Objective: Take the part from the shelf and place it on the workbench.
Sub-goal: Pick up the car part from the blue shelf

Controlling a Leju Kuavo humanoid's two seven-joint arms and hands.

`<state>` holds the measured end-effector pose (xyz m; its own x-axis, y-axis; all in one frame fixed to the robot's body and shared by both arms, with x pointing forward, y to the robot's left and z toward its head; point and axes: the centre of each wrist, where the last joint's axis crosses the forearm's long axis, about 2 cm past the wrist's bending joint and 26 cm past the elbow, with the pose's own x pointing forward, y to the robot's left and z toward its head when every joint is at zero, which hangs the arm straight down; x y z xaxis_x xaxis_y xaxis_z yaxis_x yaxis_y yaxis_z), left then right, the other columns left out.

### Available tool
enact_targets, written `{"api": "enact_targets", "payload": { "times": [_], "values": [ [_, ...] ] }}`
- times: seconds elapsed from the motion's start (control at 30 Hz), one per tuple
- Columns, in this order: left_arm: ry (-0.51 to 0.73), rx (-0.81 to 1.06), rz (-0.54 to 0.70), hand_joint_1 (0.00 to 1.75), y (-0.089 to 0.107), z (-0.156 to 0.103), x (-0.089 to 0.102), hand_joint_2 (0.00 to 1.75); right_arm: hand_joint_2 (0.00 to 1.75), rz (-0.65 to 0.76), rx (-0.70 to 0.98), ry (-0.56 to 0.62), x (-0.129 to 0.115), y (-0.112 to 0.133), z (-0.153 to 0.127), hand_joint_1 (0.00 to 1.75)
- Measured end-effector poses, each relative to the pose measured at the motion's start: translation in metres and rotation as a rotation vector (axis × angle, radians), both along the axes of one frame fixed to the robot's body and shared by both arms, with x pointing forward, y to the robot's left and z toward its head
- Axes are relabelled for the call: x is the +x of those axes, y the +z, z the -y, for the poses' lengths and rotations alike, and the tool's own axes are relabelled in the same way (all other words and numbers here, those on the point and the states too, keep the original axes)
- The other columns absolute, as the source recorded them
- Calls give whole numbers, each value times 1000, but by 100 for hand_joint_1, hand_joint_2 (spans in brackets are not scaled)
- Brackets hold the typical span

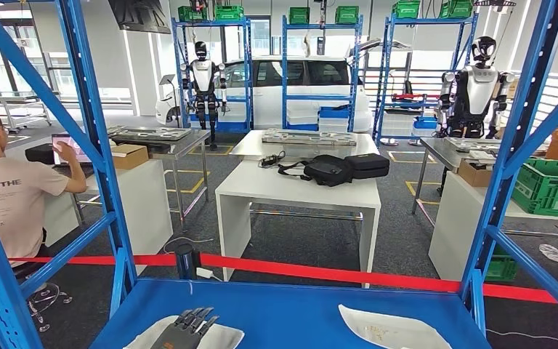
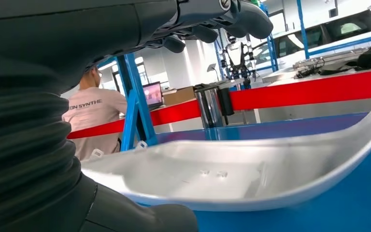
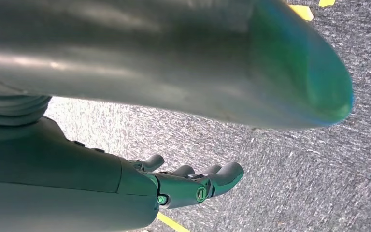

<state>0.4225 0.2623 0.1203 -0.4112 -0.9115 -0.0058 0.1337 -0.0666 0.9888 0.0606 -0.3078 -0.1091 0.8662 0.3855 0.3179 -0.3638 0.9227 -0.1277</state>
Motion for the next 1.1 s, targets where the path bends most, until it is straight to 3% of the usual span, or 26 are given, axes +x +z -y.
{"api": "enact_targets", "payload": {
  "times": [0.23,1.1],
  "values": [
    [-8,42,-25,0,-1,4,-1,175,0,3,0,-1,-1,0,0,0],
    [176,144,-83,0,-21,5,-14,175,0,2,-3,0,-6,-1,0,0]
  ]
}}
